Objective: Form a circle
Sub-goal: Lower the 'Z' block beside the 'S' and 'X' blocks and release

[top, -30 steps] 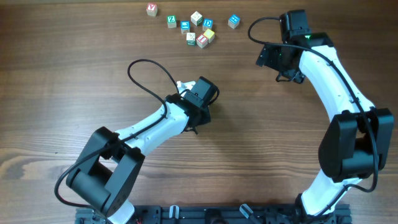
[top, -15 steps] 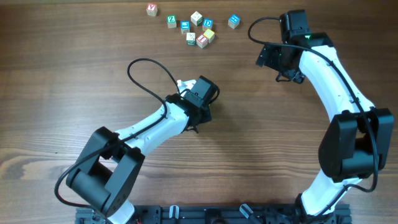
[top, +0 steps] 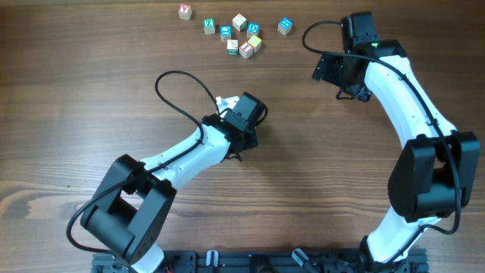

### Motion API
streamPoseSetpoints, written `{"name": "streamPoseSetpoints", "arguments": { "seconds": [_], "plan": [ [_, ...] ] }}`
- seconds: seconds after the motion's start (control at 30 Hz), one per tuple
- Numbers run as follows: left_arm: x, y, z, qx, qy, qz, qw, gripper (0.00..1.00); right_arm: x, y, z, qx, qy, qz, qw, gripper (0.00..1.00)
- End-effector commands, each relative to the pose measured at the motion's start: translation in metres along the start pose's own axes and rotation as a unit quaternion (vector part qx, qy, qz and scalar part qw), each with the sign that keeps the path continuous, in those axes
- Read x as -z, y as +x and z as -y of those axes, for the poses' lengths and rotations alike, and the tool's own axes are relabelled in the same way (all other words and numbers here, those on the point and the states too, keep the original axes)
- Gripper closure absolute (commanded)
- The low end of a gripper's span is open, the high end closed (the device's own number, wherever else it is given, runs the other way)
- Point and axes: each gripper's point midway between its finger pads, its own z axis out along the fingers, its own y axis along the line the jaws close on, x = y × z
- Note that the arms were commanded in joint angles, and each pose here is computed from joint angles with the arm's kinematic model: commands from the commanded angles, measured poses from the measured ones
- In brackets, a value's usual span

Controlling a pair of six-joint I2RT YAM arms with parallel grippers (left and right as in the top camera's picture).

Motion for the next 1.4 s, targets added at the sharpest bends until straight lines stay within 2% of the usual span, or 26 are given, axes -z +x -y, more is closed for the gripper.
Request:
{"name": "streamPoseSetpoints", "arguments": {
  "seconds": [0.0, 0.23, 0.37, 0.47, 0.83, 1.0, 1.07, 1.13, 1.3, 1.37],
  "plan": [
    [-0.0024, -0.0025, -0.0074, 0.005, -0.013, 0.007, 1.0, 0.65, 0.0009, -0.0042, 0.0007, 0.001, 0.007, 0.009, 1.0, 0.0],
    [-0.0024, -0.0023, -0.0076, 0.007, -0.013, 0.006, 1.0, 0.63, 0.0009, -0.0042, 0.0007, 0.001, 0.007, 0.009, 1.0, 0.0],
    [-0.0024, -0.0024, -0.0075, 0.006, -0.013, 0.007, 1.0, 0.55, 0.0009, -0.0041, 0.0007, 0.001, 0.007, 0.009, 1.0, 0.0],
    [-0.0024, -0.0028, -0.0073, 0.007, -0.012, 0.008, 1.0, 0.67, 0.0009, -0.0042, 0.0007, 0.001, 0.007, 0.009, 1.0, 0.01],
    [-0.0023, -0.006, -0.01, 0.018, -0.02, 0.017, 0.999, 0.69, 0.0009, -0.0042, 0.0007, 0.002, 0.007, 0.009, 1.0, 0.0],
    [-0.0023, -0.0059, -0.0098, 0.018, -0.02, 0.017, 1.0, 0.59, 0.0009, -0.0042, 0.0007, 0.001, 0.007, 0.009, 1.0, 0.0],
    [-0.0023, -0.005, -0.0089, 0.017, -0.017, 0.014, 1.0, 0.58, 0.0009, -0.0042, 0.0007, 0.002, 0.007, 0.009, 1.0, 0.0],
    [-0.0023, -0.0046, -0.0084, 0.017, -0.016, 0.013, 1.0, 0.58, 0.0009, -0.0042, 0.0007, 0.001, 0.007, 0.009, 1.0, 0.0],
    [-0.0023, -0.0047, -0.0082, 0.017, -0.016, 0.014, 1.0, 0.69, 0.0009, -0.0042, 0.0007, 0.001, 0.007, 0.009, 1.0, 0.0],
    [-0.0023, -0.0047, -0.0082, 0.015, -0.016, 0.014, 1.0, 0.7, 0.0009, -0.0042, 0.0007, 0.001, 0.007, 0.009, 1.0, 0.0]
  ]
}}
